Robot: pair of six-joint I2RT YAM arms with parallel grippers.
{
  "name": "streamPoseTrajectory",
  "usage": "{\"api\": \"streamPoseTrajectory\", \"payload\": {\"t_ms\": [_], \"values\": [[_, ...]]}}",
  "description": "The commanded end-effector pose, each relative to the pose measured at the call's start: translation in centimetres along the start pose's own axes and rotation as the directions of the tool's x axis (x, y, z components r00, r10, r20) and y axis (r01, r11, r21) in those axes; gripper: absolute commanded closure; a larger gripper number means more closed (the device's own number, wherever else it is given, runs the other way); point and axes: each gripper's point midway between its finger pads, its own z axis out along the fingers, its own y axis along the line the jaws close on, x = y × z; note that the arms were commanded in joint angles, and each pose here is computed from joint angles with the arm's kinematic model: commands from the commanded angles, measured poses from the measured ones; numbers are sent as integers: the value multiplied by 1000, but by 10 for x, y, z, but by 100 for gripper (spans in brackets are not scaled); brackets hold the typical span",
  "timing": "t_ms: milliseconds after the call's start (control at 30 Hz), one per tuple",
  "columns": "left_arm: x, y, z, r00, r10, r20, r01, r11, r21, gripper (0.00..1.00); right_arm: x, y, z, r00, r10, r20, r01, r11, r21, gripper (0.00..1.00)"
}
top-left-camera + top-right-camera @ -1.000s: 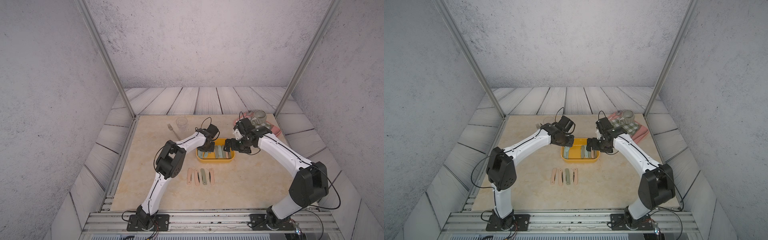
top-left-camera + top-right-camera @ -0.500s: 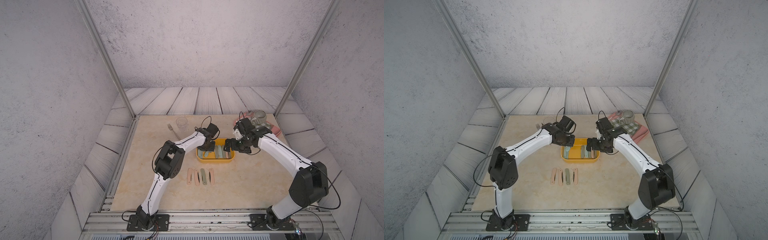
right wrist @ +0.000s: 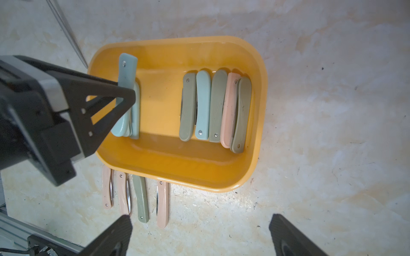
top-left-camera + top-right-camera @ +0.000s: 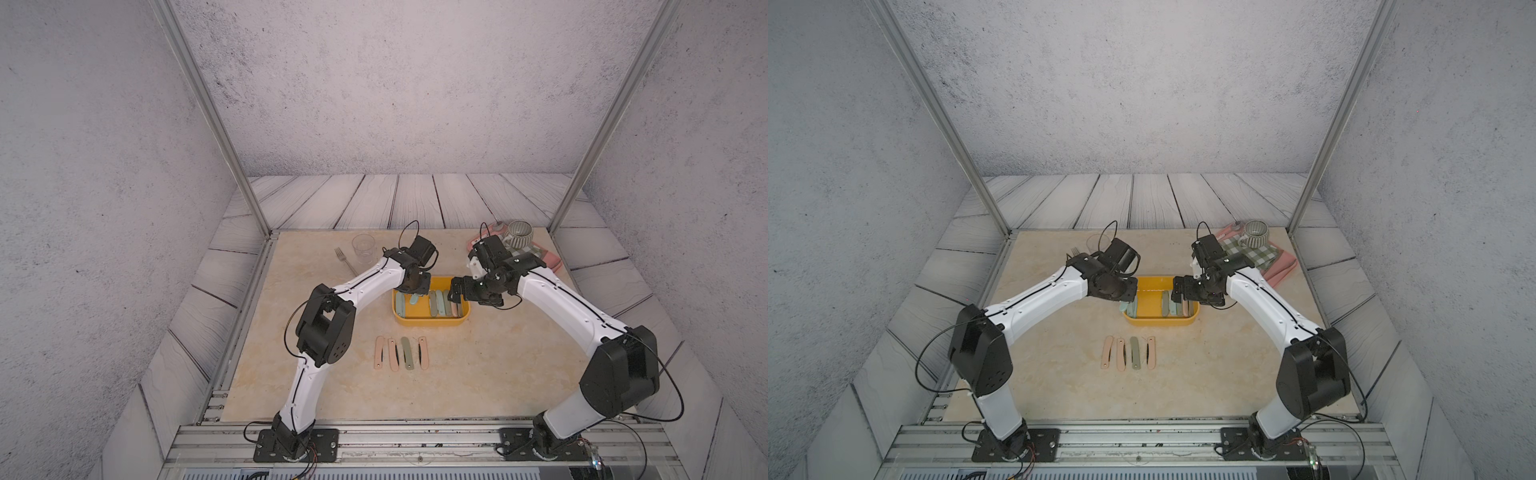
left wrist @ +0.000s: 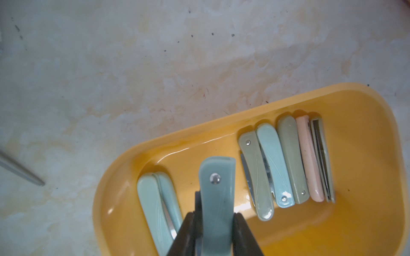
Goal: Take the fruit knife out of the storage box
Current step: Pick up the fruit knife from the storage box.
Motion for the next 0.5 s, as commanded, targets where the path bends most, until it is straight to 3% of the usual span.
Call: {"api": "streamPoseTrajectory", "payload": {"t_ms": [0, 233, 467], "values": [[1, 7, -27, 1000, 7, 16, -7, 1000, -10, 86, -2, -1, -9, 1000, -3, 23, 3, 1000, 2, 1], [16, 19, -64, 999, -16, 32, 16, 1000, -18, 86, 1, 3, -5, 1000, -9, 3, 10, 1000, -24, 1], [63, 49, -83, 998, -69, -9, 68, 994, -85, 86, 3, 8, 0, 1000, -13, -16, 12, 999, -50, 1]]}}
